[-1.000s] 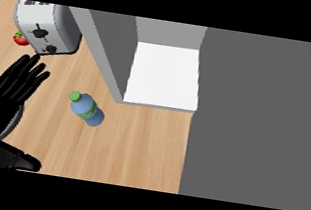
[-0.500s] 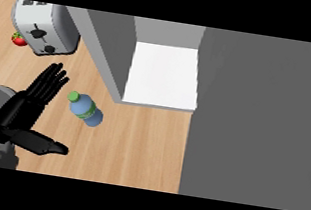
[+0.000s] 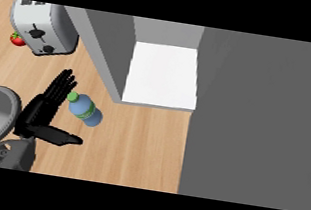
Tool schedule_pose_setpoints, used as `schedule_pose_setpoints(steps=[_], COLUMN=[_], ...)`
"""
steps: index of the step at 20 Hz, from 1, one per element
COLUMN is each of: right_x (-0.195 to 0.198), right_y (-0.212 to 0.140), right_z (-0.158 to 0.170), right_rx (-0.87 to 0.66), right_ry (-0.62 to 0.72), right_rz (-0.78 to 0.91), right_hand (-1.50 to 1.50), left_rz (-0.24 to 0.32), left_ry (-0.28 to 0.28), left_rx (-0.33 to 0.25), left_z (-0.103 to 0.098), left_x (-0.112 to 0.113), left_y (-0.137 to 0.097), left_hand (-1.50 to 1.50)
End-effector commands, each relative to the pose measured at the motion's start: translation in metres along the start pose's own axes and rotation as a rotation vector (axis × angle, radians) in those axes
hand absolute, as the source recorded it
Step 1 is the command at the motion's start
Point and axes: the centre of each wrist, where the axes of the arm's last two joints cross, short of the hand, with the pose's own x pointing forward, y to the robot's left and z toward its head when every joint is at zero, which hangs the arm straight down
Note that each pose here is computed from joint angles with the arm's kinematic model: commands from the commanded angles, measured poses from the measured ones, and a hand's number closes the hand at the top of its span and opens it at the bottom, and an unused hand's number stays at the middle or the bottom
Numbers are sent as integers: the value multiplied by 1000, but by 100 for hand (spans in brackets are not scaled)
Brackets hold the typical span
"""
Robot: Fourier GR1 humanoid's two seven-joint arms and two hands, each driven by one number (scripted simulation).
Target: Pick up the bottled water, place it into the cabinet and close the cabinet
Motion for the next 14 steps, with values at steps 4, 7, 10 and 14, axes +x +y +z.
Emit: schedule_pose_setpoints(steps=[4, 7, 10, 14], right_x=[35, 46, 33, 24], right_y=[3, 12, 7, 3], right_z=[11, 17, 13, 15], right_rx=[36, 29, 27, 8], right_ry=[-63, -46, -58, -59], right_rz=[6, 8, -11, 0], right_hand=[-150, -150, -150, -150], left_rz=[11, 83, 136, 168], left_ry=[29, 41, 60, 55], left_rx=[22, -27, -88, -120], left_z=[16, 7, 12, 3], left_x=[-52, -46, -59, -66], left_y=[0, 12, 12, 0], left_hand=[-150, -150, -150, -150])
